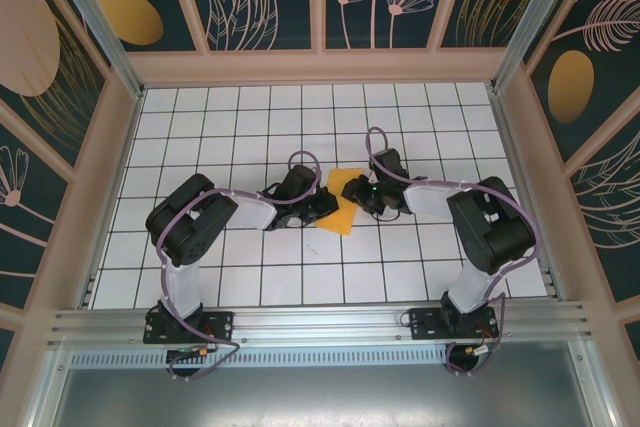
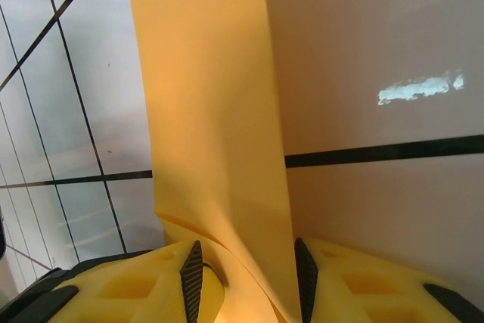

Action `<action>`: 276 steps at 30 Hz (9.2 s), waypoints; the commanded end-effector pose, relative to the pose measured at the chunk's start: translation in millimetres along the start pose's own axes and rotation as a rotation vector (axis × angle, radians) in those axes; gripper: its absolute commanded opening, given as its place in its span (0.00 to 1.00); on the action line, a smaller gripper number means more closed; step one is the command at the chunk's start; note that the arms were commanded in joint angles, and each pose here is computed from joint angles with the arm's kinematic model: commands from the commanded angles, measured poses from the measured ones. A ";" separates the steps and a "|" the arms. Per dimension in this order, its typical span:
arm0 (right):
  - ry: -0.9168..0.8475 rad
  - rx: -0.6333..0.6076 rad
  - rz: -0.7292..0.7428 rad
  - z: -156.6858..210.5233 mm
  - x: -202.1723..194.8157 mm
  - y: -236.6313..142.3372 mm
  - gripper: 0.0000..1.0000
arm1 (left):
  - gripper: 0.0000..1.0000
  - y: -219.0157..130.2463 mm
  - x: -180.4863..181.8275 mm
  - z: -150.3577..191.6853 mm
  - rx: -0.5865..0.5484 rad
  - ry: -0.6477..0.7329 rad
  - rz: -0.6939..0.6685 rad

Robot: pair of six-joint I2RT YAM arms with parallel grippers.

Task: Fold a paper plane with a square sheet of paper (pick it up from the middle)
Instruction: Turn over the paper at the center of the table, then third fold the triangle at the center of the table.

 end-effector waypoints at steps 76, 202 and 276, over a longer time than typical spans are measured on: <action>-0.281 -0.119 0.102 19.7 -4.5 -99.1 0.41 | 0.19 -65.8 -55.4 -25.6 -0.118 0.107 0.064; -0.161 0.123 -0.438 59.6 8.8 -84.6 0.48 | 0.42 -3.8 -63.0 46.0 0.156 -0.225 0.209; -0.216 0.187 -0.221 61.1 -5.4 -46.9 0.18 | 0.18 -15.6 -45.7 9.5 0.197 0.026 0.178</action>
Point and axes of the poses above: each hand's point on the last joint's axis, 136 mm out from that joint toward the fingers, its own y axis out along the fingers, its own x axis along the line the jaws close on, z = x × y, the point moved 1 cm from there along -y, back along the fingers, and after that the axes turned 2 degrees about y, right-handed, at the moved point
